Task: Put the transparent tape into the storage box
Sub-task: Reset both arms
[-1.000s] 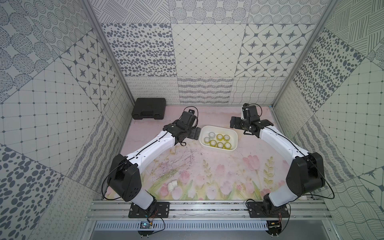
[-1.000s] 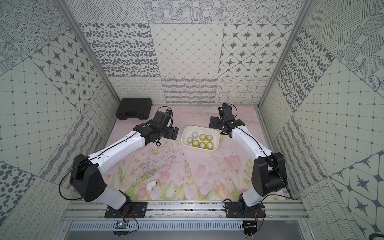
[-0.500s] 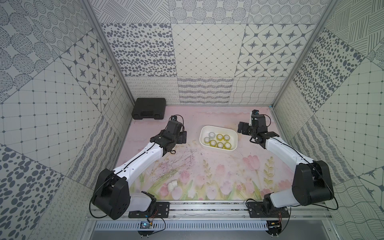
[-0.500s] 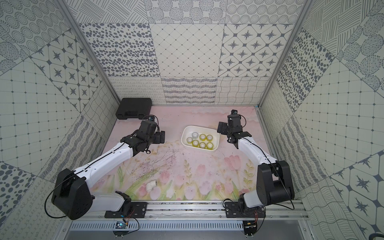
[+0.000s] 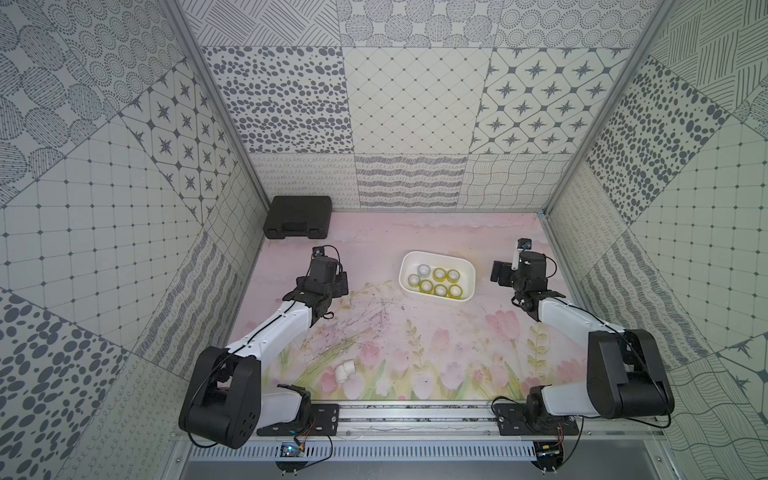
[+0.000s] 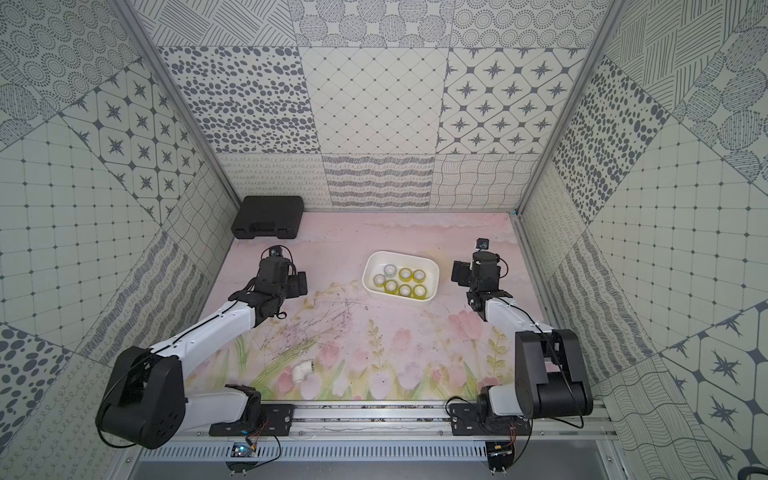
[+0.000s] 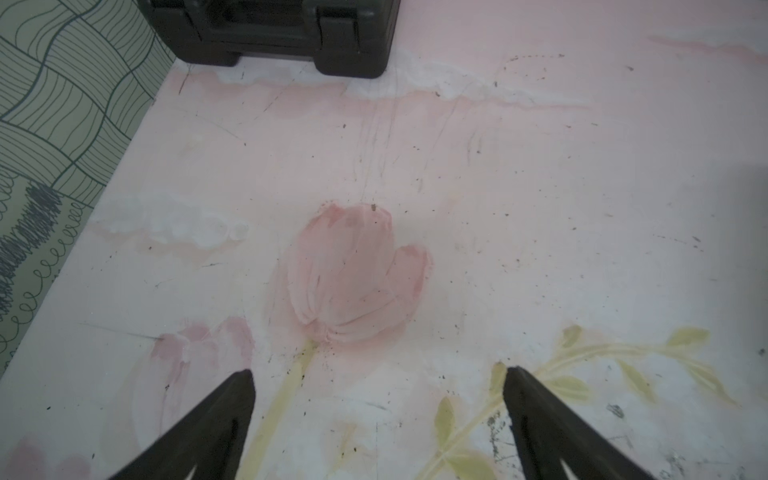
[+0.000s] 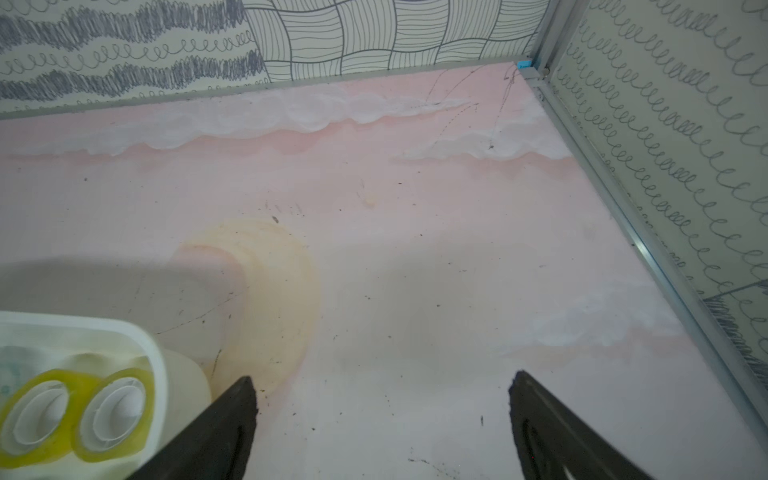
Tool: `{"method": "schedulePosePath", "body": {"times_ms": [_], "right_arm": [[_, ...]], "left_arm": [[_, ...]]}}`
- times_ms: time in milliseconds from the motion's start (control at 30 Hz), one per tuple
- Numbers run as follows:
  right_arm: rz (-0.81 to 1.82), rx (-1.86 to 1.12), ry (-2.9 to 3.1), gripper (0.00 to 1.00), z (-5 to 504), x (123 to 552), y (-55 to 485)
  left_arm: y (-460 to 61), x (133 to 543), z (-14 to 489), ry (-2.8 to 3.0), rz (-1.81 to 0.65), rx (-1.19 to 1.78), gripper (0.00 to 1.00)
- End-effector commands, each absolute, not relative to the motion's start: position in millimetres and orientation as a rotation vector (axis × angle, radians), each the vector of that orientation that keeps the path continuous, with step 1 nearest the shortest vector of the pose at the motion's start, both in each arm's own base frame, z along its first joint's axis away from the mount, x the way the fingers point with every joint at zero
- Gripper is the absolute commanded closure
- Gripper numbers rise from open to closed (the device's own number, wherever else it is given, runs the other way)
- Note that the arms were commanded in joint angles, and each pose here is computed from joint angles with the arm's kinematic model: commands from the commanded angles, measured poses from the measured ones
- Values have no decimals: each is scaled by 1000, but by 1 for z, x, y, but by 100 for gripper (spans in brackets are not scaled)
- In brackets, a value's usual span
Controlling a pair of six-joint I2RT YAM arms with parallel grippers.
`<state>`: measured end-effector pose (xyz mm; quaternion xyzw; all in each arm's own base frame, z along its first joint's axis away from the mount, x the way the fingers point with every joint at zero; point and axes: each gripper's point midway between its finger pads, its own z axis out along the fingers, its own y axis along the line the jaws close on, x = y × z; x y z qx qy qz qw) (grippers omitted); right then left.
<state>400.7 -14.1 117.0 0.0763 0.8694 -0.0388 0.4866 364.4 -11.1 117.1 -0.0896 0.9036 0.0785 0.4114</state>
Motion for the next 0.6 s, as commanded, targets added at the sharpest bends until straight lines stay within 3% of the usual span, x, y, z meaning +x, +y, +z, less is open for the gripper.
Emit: {"method": "schedulePosePath", "body": {"times_ms": [0, 567], "right_arm": [[-90, 195, 1957, 3, 135, 410, -25], [69, 49, 1835, 3, 108, 401, 3]], "left_arm": [[-1, 384, 121, 2139, 135, -276, 1], [19, 394, 98, 2028, 146, -248, 1]]}}
